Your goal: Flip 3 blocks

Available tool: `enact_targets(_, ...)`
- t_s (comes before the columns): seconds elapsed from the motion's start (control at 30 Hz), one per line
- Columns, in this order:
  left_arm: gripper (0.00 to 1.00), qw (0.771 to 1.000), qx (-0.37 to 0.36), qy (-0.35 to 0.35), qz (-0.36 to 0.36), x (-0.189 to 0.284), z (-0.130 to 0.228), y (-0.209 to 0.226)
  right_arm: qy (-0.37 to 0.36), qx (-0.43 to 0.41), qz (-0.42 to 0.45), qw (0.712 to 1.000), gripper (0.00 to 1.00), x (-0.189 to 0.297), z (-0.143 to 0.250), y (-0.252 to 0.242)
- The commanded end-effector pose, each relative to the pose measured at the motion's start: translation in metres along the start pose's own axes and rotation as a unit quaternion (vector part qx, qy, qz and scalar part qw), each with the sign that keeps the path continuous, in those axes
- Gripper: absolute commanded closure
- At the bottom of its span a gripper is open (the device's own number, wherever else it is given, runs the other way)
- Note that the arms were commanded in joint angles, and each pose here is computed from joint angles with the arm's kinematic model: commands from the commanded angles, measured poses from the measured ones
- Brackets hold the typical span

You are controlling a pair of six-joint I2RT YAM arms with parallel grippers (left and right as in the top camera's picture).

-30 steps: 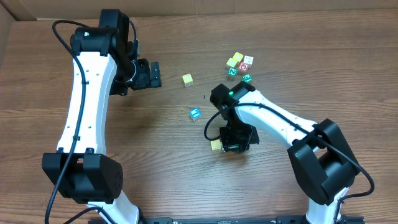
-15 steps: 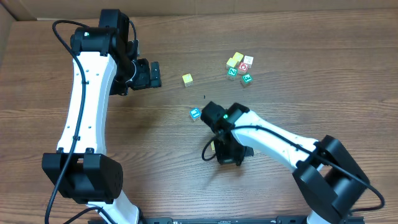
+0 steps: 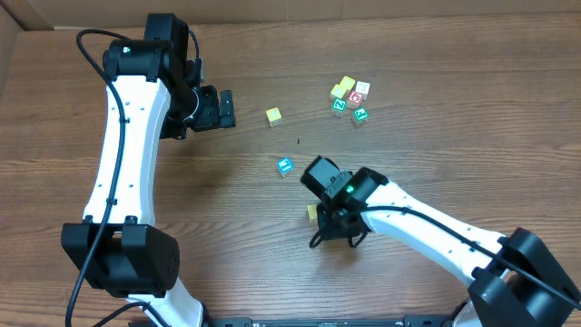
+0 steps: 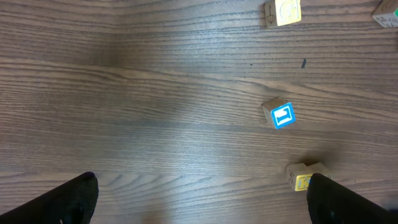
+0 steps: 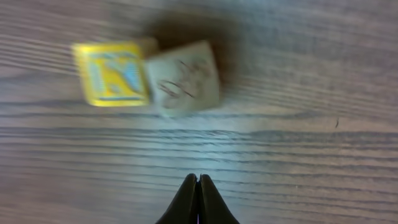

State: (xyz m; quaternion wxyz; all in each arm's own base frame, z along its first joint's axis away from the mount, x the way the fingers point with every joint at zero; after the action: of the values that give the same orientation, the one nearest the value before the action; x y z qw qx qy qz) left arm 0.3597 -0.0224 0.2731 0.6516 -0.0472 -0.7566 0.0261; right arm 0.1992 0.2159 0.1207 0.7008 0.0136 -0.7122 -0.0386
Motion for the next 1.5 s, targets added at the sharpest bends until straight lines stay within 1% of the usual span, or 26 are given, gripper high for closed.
enact_targets(0.0,0.0,1.0,0.014,0.006,-0.003,-0.003,0.0,0.004,-0.009,-0.006,0.002,1.0,0.96,-0.008,0.001,-0.003)
enact_targets(0.27,0.0,1.0,0.014,0.006,-0.003,-0.003,0.0,0.004,-0.035,-0.007,-0.029,0.999,0.96,-0.019,-0.004,0.003)
enact_targets(0.93,0.0,1.0,0.014,0.006,-0.003,-0.003,0.0,0.004,-0.044,-0.009,-0.039,0.998,0.96,-0.021,-0.006,0.005)
enact_targets(1.47,0.0,1.0,0.014,0.006,-0.003,-0.003,0.0,0.004,-0.052,-0.026,-0.051,0.997,0.96,-0.02,-0.009,0.009)
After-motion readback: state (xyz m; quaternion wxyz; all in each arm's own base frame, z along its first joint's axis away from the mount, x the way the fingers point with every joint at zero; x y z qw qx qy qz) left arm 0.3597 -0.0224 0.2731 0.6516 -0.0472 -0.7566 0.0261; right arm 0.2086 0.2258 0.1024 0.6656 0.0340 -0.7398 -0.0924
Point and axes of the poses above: each gripper's point midway between its finger pads, its own x axis back along the fingers, its own y axis along the line the jaws close on, z = x × y, the point moved 8 cm from there along x, back along the fingers, and after that the axes turned 10 degrees about -x, right-handed, at the moved point
